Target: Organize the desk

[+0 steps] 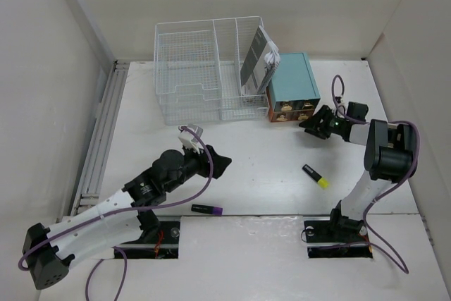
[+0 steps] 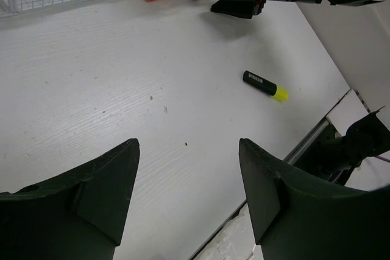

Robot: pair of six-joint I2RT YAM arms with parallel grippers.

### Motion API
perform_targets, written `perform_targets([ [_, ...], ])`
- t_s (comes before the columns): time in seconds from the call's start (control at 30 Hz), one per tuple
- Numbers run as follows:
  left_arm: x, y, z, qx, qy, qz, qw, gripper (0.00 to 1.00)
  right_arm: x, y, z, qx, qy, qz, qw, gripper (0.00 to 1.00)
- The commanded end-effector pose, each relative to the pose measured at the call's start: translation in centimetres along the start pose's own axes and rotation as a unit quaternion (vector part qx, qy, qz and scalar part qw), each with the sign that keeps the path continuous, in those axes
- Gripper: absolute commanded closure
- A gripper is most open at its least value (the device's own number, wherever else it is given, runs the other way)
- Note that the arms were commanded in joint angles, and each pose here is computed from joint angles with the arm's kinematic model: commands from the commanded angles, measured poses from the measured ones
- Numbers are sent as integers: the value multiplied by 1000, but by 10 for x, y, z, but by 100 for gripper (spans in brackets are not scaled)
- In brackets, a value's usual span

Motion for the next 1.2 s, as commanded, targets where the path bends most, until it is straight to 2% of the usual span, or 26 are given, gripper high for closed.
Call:
perform_targets([
  [0.0,0,11,-11,-2,-26,-22,999,37,1,22,8,14,14,-70,997,43],
  [0.33,-2,11,-11,-7,-26,-22,999,37,-8,32,6,10,26,-115,993,44],
  [0.57,-2,11,-10,-7,-23,-25,999,37,-21,32,-3,-1,16,-111,994,44],
  [0.87,-2,10,-9,-7,-19,-21,1000,37,-32,42,6,13,24,-127,992,44],
  [0.97,-2,11,-8,-7,-16,-23,1000,37,-34,40,3,10,19,-126,992,51],
  [1.17,-1,12,-9,-7,-19,-27,999,37,-30,38,4,12,10,-138,990,69],
])
Point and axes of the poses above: each gripper's point midway between its finger pads, its own x axis back along the fingers, its own z axis along the line the jaws close on, y = z × x, the point moved 7 cm from there along x, back along the fingers, and after that the axes turned 8 degrees about x, right-handed, at the moved point
